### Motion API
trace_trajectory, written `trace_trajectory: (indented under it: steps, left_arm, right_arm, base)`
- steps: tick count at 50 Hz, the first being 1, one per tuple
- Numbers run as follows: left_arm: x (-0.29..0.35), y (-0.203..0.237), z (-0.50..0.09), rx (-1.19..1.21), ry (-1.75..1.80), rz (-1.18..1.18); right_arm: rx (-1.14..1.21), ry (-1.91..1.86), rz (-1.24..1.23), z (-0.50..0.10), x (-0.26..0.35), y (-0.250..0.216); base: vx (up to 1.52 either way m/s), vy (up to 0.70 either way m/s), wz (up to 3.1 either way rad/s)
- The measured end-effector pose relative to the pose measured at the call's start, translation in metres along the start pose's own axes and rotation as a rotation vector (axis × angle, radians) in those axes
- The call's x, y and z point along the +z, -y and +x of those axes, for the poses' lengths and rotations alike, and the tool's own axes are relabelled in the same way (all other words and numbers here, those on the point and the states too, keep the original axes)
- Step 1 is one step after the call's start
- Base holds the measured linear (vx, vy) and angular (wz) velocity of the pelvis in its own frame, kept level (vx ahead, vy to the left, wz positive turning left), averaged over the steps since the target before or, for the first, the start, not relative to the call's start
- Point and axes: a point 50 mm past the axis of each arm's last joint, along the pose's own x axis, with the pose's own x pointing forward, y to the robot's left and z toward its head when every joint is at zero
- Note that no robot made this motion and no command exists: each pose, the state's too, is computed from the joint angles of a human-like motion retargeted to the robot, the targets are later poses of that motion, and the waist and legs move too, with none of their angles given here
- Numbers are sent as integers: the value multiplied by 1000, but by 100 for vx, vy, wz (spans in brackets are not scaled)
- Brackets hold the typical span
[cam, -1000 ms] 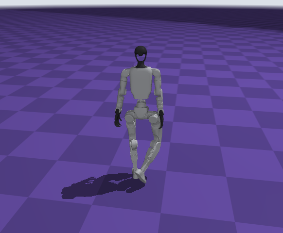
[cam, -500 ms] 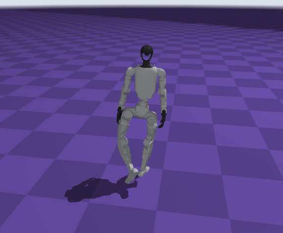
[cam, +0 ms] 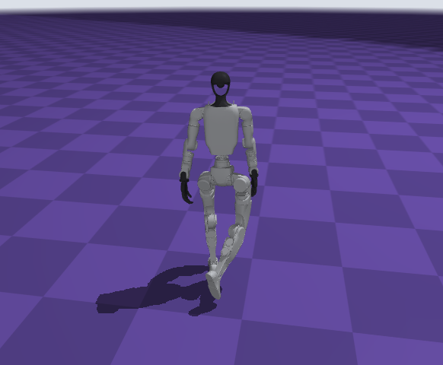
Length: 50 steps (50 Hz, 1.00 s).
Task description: Walk run
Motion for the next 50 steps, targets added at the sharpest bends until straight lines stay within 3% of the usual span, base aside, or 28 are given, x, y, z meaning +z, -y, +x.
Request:
trace_trajectory:
  steps: [5, 12, 18, 22, 27, 37, 42, 46, 50]
  left_arm:
    - [77, -38, -29, 198, 194, 9]
    - [204, -79, -125, 381, 649, 256]
    - [249, -74, -180, 488, 980, 336]
    - [220, -63, -137, 419, 889, 323]
    - [156, -37, -65, 294, 521, 324]
    - [17, 7, -3, 35, -12, 183]
    - [-24, 24, 5, -51, -158, 99]
    - [-35, 27, 5, -94, -209, 67]
    - [-20, 17, 1, -77, -175, 71]
  right_arm:
    - [2, -121, -6, -2, -38, -14]
    - [84, -260, 194, -10, -90, -34]
    - [141, -356, 254, -17, -112, -41]
    - [140, -380, 350, -18, -113, -43]
    - [152, -282, 421, -10, -82, -39]
    - [-45, 143, -9, -6, 57, 26]
    - [-99, 362, -93, -23, 121, 45]
    - [-49, 394, -46, -22, 125, 30]
    - [17, 269, 9, -8, 75, 8]
  base:
    - [99, 4, 73]
    - [101, -14, 107]
    - [107, -30, 68]
    - [136, -30, 51]
    - [131, -38, -15]
    - [96, -17, -68]
    - [104, -1, -82]
    - [125, 5, -25]
    - [139, 5, -31]
